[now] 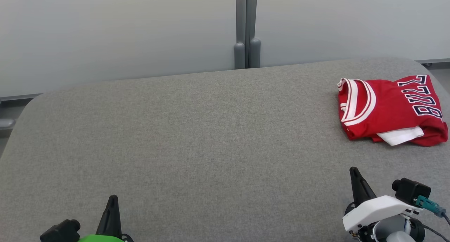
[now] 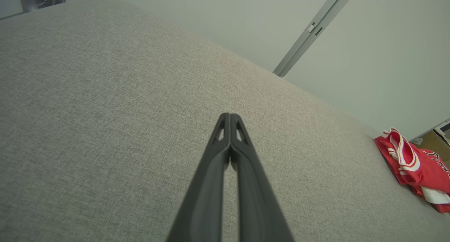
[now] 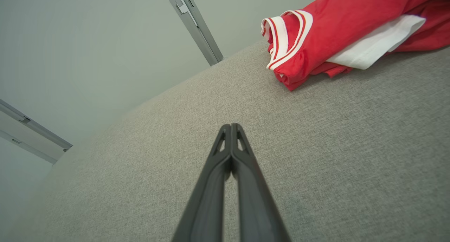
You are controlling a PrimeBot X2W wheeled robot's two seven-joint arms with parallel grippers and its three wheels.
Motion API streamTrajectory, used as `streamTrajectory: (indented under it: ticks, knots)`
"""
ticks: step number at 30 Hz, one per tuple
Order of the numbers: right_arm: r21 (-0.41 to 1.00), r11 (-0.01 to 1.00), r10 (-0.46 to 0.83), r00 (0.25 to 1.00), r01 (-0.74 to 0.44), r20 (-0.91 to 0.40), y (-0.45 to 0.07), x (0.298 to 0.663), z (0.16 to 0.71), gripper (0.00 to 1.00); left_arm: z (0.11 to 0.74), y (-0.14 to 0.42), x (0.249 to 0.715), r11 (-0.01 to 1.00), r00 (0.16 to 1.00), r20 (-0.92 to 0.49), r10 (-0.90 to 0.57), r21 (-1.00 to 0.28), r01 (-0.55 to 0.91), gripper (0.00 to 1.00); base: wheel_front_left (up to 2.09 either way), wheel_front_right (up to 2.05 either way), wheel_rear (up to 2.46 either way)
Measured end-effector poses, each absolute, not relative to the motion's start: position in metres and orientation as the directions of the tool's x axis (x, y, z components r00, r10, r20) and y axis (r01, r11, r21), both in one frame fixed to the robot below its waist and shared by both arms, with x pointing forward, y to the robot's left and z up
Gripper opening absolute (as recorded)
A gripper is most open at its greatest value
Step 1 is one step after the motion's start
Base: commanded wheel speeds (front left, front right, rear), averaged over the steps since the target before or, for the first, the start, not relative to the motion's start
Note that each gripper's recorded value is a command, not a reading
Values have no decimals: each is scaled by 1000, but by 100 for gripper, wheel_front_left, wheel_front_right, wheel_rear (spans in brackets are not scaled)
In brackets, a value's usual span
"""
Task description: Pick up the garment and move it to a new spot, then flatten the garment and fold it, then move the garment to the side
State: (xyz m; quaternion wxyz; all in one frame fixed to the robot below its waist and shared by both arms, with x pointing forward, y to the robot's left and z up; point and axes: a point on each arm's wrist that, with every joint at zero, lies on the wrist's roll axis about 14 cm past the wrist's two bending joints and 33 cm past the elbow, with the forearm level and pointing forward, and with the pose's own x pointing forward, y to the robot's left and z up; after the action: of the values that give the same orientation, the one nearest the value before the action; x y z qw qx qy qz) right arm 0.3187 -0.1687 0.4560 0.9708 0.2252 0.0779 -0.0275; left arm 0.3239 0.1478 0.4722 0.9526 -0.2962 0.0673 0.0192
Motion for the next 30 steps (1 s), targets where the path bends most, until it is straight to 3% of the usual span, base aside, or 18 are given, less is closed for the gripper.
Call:
streamTrajectory:
  ticks: [30]
  knots:
    - [750, 638, -28, 978, 178, -208, -183, 338, 458, 0, 468, 160, 340, 566, 983, -184, -20, -812, -140, 0, 0, 0, 0]
